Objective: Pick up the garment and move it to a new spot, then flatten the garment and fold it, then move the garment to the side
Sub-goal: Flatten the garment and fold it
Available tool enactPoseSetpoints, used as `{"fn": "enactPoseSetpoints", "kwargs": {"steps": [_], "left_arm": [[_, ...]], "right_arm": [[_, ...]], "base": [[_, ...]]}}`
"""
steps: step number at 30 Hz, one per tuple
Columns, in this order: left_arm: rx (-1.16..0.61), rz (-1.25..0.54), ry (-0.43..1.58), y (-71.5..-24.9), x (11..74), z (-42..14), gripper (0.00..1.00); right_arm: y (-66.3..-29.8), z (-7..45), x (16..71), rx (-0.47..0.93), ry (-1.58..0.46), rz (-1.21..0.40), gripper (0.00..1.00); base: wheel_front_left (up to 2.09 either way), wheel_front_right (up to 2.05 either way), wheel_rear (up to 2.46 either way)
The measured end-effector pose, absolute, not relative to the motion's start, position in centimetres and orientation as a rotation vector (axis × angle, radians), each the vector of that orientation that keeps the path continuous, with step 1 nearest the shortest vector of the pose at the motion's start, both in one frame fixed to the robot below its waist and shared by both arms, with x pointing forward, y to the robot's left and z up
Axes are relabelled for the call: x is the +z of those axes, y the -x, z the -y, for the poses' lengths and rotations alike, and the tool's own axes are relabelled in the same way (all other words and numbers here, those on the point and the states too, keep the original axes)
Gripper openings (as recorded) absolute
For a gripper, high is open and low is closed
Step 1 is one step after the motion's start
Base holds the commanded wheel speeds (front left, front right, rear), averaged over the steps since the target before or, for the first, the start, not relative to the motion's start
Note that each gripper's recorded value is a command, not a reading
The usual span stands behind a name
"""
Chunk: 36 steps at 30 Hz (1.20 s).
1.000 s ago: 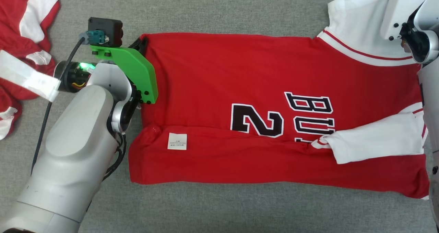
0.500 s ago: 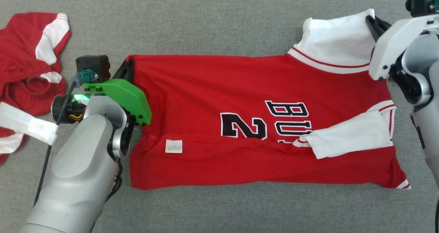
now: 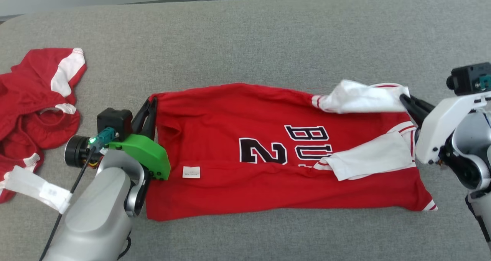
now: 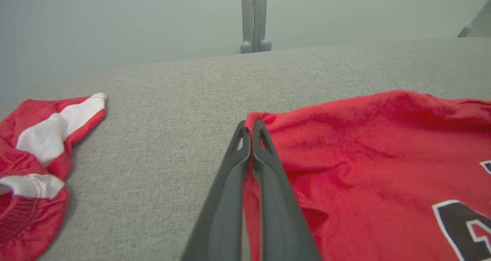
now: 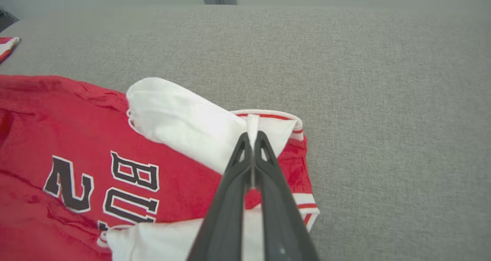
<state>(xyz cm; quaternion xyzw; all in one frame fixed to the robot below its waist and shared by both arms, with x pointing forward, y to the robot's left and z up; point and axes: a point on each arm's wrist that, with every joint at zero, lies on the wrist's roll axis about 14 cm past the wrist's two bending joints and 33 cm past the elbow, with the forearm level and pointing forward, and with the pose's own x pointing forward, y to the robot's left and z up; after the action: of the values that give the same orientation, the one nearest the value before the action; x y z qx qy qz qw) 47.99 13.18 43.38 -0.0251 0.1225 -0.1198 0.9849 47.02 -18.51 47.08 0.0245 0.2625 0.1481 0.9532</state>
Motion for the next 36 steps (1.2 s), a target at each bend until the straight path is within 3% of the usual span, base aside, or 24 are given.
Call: {"fn": "enactPoseSetpoints", "kwargs": {"steps": [16, 17, 18, 25, 29, 36], "left_arm": [[-0.216, -0.318, 0.033, -44.7, 40.5, -14.3, 0.03], [-0.213, -0.320, 0.035, -44.6, 40.4, -14.4, 0.45], [-0.208, -0.319, 0.041, -44.6, 40.5, -14.4, 1.00], [-0.164, -0.294, 0.136, -43.8, 41.2, -14.8, 1.00], [-0.116, -0.138, 0.227, -44.0, 45.5, -15.9, 1.00], [-0.059, 0.015, 0.283, -40.2, 48.8, -17.6, 1.00]], "right_arm": [[-39.4, 19.1, 44.5, 0.300, -0.093, -0.715, 0.00], [-39.0, 18.9, 44.2, 0.303, -0.094, -0.729, 0.30], [-38.7, 18.9, 44.1, 0.305, -0.096, -0.735, 1.00], [-37.1, 18.5, 43.6, 0.307, -0.110, -0.756, 1.00], [-37.0, 18.6, 44.5, 0.292, -0.138, -0.707, 1.00], [-38.0, 20.4, 46.4, 0.192, -0.196, -0.587, 1.00]], "base": [[0.00, 0.00, 0.00], [0.00, 0.00, 0.00], [0.00, 0.00, 0.00], [0.00, 0.00, 0.00], [0.00, 0.00, 0.00], [0.00, 0.00, 0.00]]}}
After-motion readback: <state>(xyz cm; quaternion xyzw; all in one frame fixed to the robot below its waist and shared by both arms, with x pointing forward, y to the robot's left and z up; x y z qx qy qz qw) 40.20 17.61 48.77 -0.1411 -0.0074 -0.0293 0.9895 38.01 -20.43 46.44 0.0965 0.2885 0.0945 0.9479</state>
